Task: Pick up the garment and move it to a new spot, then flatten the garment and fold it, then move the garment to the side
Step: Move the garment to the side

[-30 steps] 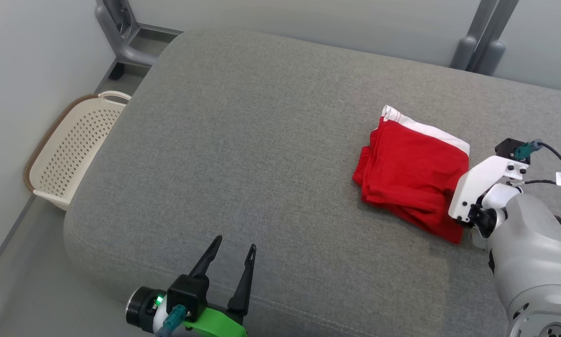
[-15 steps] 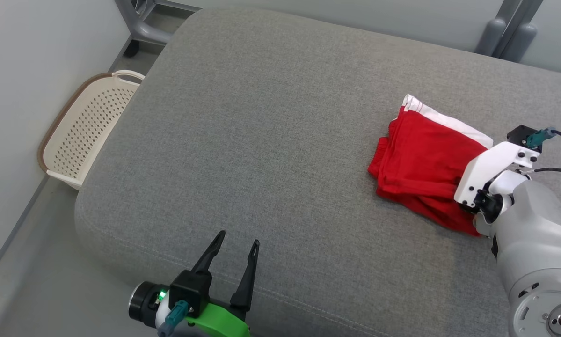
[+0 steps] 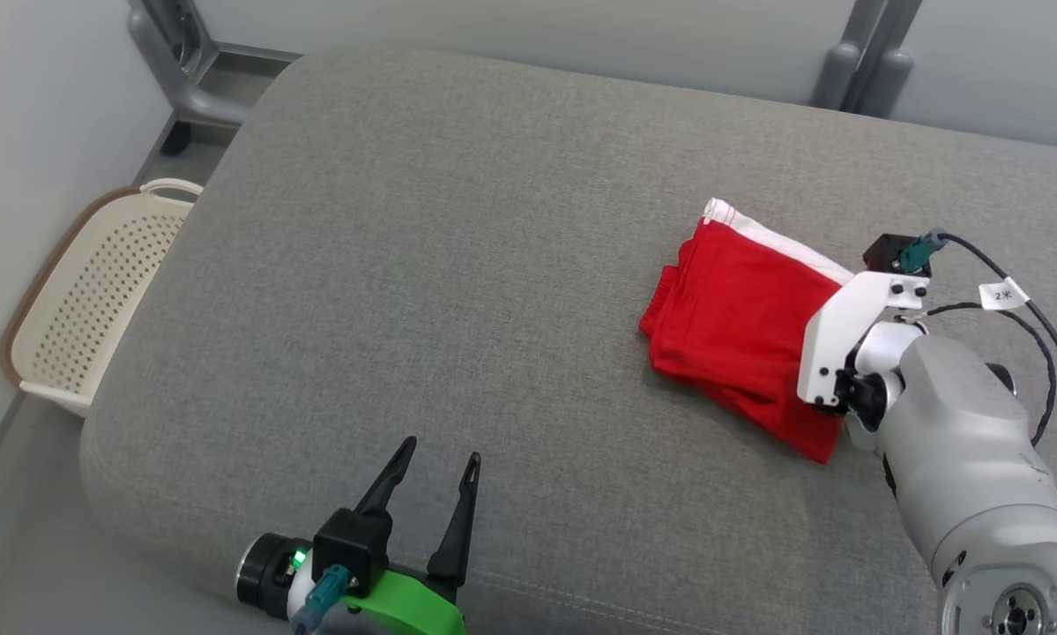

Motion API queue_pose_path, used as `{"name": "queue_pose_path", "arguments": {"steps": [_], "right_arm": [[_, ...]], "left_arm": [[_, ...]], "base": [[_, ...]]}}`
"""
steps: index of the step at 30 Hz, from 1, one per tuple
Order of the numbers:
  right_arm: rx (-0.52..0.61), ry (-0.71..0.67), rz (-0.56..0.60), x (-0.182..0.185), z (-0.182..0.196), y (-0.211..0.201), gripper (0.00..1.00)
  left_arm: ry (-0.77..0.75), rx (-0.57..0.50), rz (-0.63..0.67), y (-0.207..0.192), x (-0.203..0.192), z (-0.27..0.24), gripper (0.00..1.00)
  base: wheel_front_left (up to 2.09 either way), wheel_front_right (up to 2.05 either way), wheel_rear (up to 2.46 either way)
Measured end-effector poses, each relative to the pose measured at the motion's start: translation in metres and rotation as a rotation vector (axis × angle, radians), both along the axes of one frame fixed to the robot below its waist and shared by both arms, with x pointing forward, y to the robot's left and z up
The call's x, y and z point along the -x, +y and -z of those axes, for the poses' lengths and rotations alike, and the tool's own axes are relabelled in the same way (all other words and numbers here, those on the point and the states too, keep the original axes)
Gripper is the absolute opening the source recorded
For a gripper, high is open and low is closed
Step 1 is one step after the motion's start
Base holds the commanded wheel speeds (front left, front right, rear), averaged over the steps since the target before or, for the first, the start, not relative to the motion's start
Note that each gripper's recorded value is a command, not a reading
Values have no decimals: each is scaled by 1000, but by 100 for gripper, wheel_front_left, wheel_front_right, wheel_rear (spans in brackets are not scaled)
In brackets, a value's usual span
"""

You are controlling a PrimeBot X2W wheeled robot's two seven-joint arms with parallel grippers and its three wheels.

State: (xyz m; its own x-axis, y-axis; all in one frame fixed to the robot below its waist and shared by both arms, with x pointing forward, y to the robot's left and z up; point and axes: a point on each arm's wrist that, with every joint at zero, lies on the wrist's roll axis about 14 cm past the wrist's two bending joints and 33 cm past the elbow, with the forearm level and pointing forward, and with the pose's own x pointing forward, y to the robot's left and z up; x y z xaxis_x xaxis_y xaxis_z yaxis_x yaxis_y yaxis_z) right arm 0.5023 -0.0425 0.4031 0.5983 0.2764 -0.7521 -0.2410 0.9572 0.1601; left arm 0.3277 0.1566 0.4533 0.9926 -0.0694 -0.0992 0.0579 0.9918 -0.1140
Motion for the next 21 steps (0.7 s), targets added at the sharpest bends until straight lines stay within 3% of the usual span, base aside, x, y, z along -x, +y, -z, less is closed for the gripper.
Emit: {"name": "queue_pose_path", "arguments": {"steps": [13, 21], "right_arm": [[124, -48, -21, 40, -18, -58, 0], [225, -148, 113, 44, -55, -140, 0]], "left_arm": [[-46, 30, 167, -53, -13, -12, 100], [-86, 35, 290, -92, -22, -24, 100]], "base": [[0, 0, 0], [0, 0, 0]]}}
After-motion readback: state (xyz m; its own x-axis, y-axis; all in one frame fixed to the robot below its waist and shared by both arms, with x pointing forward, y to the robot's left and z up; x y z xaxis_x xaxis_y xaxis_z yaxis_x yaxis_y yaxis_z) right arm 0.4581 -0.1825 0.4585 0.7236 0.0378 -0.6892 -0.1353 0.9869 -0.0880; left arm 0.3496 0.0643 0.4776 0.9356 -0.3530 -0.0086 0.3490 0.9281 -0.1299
